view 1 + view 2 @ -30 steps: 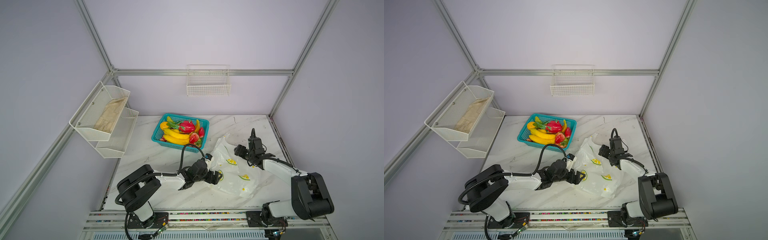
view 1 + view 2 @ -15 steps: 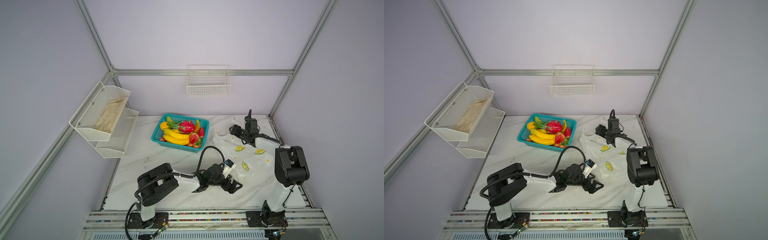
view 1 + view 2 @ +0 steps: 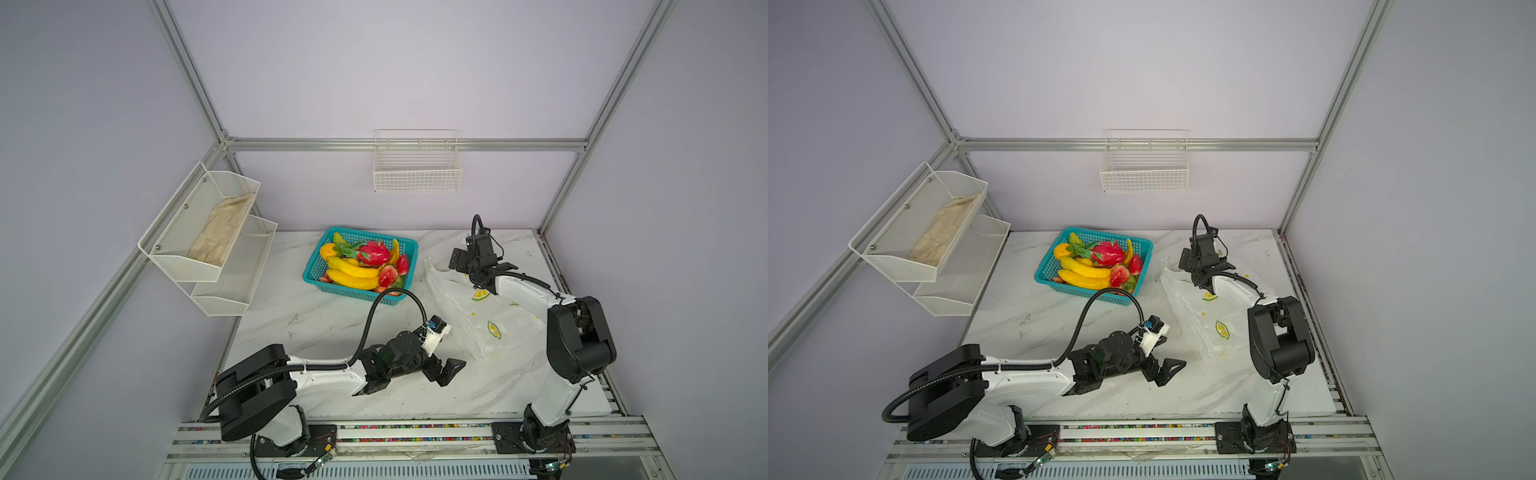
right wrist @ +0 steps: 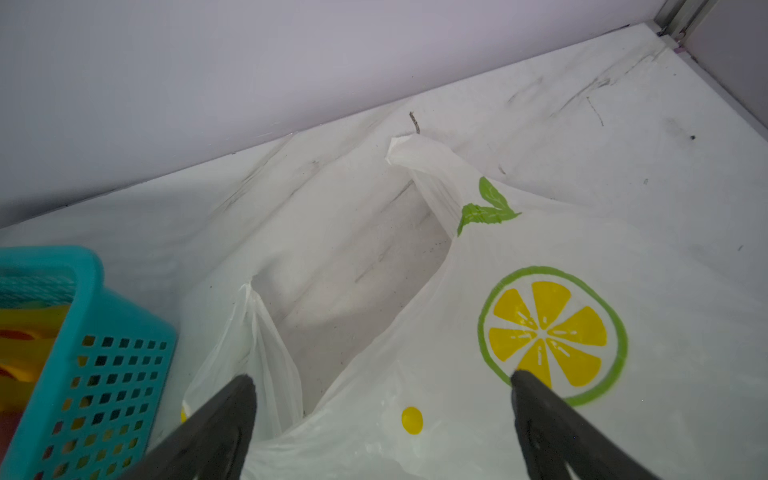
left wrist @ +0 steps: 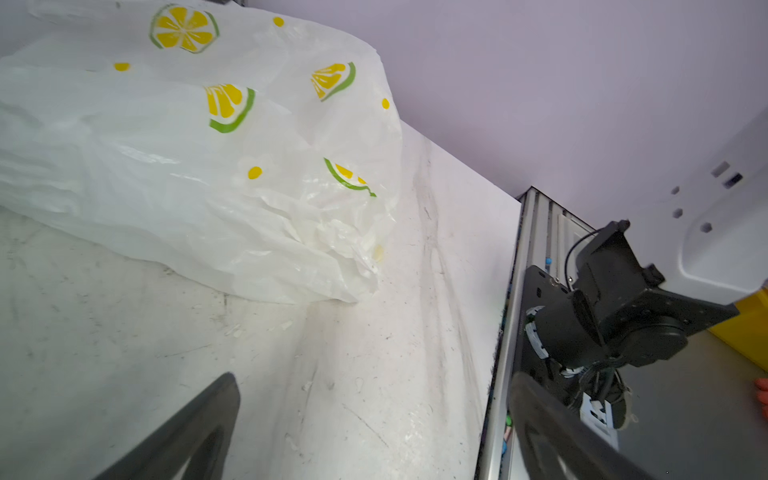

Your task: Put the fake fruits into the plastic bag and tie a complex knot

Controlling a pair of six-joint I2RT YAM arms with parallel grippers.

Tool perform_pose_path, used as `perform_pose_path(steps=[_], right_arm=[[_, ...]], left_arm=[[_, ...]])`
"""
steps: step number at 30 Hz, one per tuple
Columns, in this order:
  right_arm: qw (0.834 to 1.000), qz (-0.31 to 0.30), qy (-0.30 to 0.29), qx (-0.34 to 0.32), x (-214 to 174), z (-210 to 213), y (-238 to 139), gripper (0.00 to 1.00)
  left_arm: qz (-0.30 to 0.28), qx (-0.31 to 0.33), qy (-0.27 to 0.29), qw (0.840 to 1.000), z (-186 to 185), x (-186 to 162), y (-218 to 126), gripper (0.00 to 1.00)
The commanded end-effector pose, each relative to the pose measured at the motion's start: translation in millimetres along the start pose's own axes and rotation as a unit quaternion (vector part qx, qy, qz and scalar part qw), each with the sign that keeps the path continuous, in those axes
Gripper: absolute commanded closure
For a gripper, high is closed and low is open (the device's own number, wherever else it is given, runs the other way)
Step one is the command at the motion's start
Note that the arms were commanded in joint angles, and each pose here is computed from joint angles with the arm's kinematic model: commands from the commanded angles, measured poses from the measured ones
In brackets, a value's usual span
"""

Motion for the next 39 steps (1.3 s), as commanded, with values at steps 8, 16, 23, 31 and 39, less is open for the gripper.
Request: perform_pose_path(steps=[8, 16, 23, 31, 39], right_arm=[[0.988, -0.024, -0.035, -0.149, -18.3, 7.7, 49.0, 0.05], [0.977, -0.003, -0.070, -0.202, -35.8, -2.2, 60.1, 0.40], [0.982, 0.019, -0.061, -0.175, -46.3, -27.5, 39.1, 0.95], [0.999, 0.047, -0.008, -0.005, -49.3, -45.2, -41.9, 1.00], [0.984, 0.073, -0.004, 0.162, -42.6, -41.5, -109.4, 1.00]], left_arm=[[0.018, 0.159, -0.015, 0.987, 24.4, -7.2, -42.5, 0.00], [-0.008, 0.200, -0.017, 0.980, 29.8, -3.2, -66.3, 0.00], [-0.037, 0.251, -0.008, 0.967, 35.3, 4.7, -87.4, 0.00], [-0.060, 0.287, 0.038, 0.955, 38.5, 28.0, -98.6, 0.00], [-0.057, 0.276, 0.028, 0.959, 52.3, 40.2, -83.2, 0.00]])
Point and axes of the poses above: each gripper's point midway between its finger pads, its own y axis out along the fingers, its own z axis along the line the jaws close on, x = y × z, the point moved 10 cm from there along -y, back along the fingers, and after that the axes turned 6 degrees about y, right-handed, at the moved point
